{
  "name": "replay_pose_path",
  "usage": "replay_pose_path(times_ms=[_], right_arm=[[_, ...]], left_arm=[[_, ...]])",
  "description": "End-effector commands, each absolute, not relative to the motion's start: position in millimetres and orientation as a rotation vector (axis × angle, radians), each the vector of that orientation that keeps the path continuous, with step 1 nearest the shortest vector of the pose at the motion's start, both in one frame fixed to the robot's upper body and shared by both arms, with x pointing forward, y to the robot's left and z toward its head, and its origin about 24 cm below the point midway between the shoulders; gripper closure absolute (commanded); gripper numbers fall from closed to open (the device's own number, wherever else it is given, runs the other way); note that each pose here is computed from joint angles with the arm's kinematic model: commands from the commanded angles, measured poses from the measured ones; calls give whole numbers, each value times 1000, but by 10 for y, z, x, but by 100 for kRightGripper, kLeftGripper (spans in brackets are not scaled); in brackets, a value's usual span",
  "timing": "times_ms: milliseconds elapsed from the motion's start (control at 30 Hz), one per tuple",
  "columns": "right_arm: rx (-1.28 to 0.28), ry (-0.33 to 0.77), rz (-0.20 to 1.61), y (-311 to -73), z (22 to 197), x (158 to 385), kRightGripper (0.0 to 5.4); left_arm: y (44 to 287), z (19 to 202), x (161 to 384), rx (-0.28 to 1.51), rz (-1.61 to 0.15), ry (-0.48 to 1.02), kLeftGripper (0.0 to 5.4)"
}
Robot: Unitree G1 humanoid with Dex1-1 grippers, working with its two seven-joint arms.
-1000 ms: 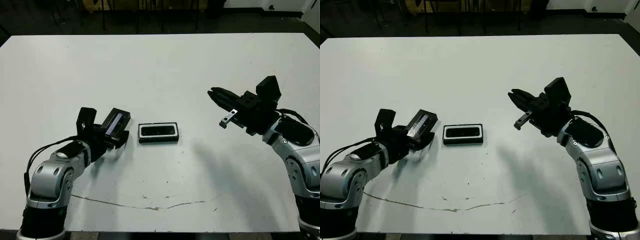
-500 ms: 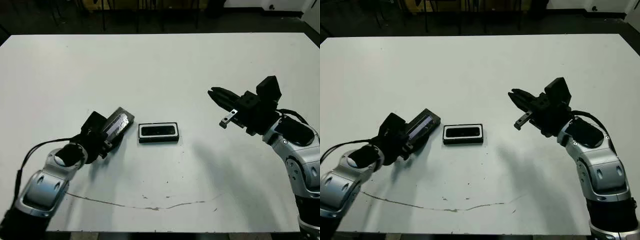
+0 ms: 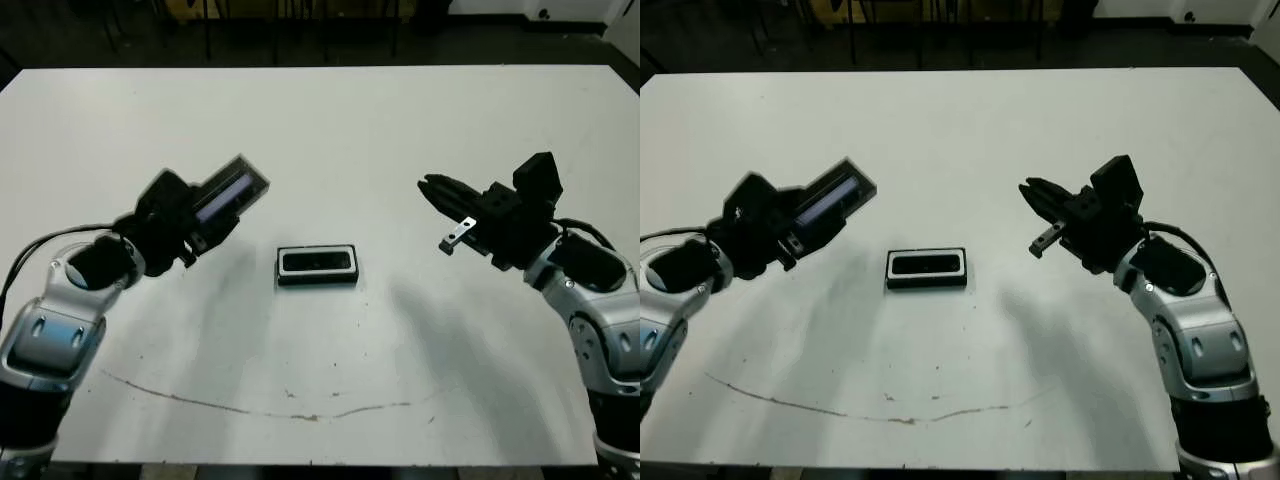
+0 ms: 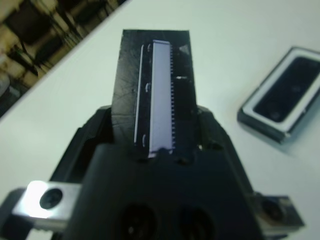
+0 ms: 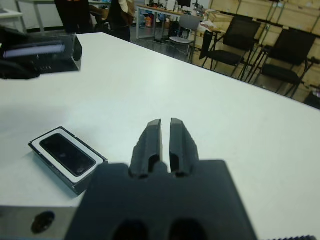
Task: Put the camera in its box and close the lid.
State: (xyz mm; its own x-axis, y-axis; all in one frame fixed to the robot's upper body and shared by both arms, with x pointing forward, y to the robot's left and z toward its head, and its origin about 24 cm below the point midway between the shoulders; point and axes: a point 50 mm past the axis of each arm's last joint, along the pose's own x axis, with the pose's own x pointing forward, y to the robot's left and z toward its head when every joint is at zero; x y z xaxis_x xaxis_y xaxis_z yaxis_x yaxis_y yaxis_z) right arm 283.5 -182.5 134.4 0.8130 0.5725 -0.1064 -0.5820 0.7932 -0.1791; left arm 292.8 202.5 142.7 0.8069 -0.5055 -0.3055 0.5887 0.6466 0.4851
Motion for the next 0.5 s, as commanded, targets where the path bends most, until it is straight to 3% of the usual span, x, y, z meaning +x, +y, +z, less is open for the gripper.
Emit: replay_pose_path(times_ms=[33,333,500], right_arm=[[-169,55,600,-1857,1268,2894,540],[-170,24,593,-1848,1188,2978,540],[-187,28,584,-1868,1175,2987,540]], left_arm=[[2079,1475,3050,654,-709,181,264],[1925,1314,3288,626,-1106,339,264],[1855,1156,3343,544,-1222,397,264]])
